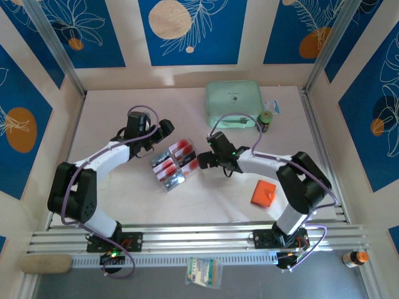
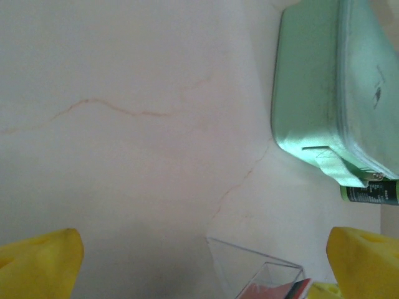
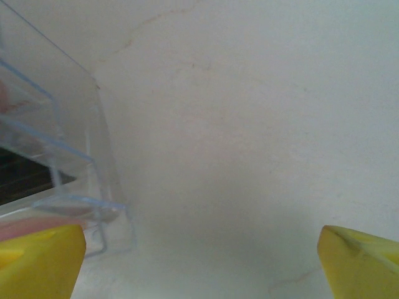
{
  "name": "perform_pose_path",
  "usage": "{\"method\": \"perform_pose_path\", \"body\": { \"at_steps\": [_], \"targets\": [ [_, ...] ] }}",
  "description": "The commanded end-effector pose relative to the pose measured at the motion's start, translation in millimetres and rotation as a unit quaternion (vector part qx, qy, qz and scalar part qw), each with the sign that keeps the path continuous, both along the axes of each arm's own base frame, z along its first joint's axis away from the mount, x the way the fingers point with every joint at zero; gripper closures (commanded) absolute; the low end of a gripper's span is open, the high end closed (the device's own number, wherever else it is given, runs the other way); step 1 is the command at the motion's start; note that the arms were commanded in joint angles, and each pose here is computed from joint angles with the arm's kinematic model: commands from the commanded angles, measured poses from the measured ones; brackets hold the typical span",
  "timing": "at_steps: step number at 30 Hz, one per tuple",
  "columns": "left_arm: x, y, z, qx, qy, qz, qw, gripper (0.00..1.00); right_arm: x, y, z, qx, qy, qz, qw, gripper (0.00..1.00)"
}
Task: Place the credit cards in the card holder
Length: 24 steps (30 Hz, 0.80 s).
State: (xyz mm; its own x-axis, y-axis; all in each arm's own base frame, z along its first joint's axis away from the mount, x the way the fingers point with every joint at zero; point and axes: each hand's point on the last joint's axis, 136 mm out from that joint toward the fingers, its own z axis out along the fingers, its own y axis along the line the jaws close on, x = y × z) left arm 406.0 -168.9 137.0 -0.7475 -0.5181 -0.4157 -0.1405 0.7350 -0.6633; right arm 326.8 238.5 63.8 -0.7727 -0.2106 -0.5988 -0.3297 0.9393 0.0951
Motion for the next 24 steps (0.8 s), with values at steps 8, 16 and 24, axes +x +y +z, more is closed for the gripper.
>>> {"method": "perform_pose_path", "body": {
  "at_steps": [8,16,24],
  "targets": [
    [9,40,40,0.077,-0.031,0.003,0.997,0.00,-83,54,62,0.105,0.025,0.114,0.988,0.05],
    [25,96,66,0.098,-0.028,0.042,0.994,0.00,-157,161,74,0.126,0.039,0.257,0.957,0.07],
    [30,142,87,0.075,-0.028,0.087,0.993,0.00,-169,238,64,0.109,0.033,0.322,0.940,0.09]
  ]
}}
